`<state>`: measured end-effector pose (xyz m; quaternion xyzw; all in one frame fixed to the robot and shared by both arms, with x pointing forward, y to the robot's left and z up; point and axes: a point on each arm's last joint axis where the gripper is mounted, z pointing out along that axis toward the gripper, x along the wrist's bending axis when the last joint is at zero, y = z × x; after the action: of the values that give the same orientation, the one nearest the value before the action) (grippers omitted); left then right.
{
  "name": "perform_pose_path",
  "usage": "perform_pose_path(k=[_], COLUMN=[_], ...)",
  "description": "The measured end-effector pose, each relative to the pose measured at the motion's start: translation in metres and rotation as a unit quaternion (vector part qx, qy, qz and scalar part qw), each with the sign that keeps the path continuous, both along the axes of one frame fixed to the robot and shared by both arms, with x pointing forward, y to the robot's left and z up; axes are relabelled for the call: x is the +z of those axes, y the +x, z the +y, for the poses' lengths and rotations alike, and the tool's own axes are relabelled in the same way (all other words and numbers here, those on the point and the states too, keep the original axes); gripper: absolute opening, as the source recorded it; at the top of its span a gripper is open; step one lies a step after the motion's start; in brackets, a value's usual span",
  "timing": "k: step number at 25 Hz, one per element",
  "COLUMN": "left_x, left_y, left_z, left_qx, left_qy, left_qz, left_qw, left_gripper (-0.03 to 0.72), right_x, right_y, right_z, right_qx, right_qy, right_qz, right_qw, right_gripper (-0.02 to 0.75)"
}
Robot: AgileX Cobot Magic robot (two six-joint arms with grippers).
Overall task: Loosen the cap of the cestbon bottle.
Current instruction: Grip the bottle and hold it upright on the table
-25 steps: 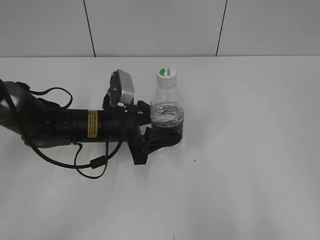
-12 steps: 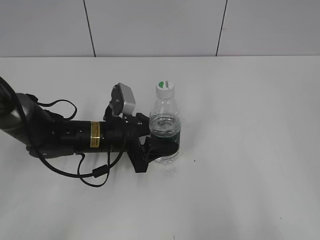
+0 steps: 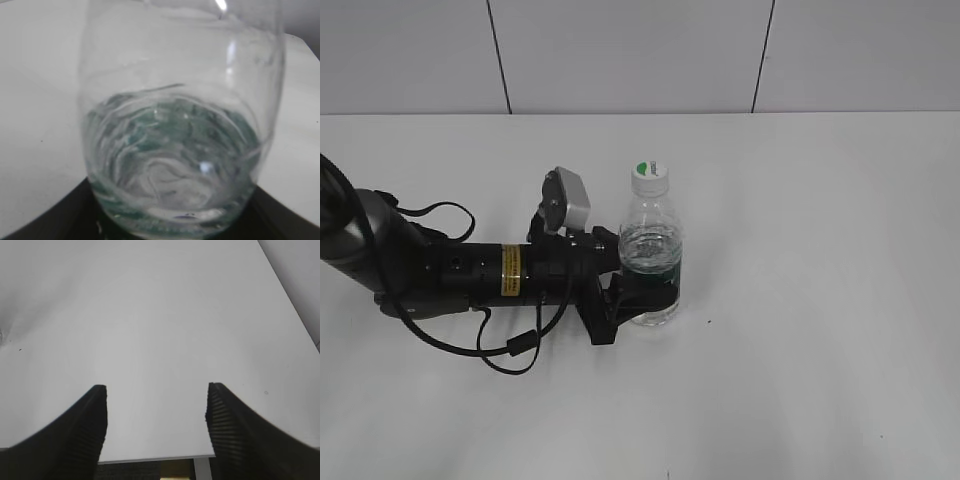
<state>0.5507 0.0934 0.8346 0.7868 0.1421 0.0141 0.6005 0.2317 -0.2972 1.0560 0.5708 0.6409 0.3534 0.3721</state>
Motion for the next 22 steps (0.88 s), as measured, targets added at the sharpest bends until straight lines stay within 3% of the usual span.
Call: perform_pose_path(k=[12,22], left_x=[0.0,0.0], left_y=[0.0,0.0], left_z=[0.0,0.0], left_qx=[-0.002,-0.003], left_qy=[0.001,0.002], left_qz=[-0.004,-0.006], left_qw=[1.0,1.0], left_gripper=[0.415,0.415], right_x=[0.028,0.031], right_y=[0.049,0.052], right_z=[0.001,0.003], right_qx=[-0.001,0.033], right_qy=[0.004,-0.028], right_qz=[0.114,0.121], right_qw=[0.993,0.992], right_gripper=[0.479,0.479])
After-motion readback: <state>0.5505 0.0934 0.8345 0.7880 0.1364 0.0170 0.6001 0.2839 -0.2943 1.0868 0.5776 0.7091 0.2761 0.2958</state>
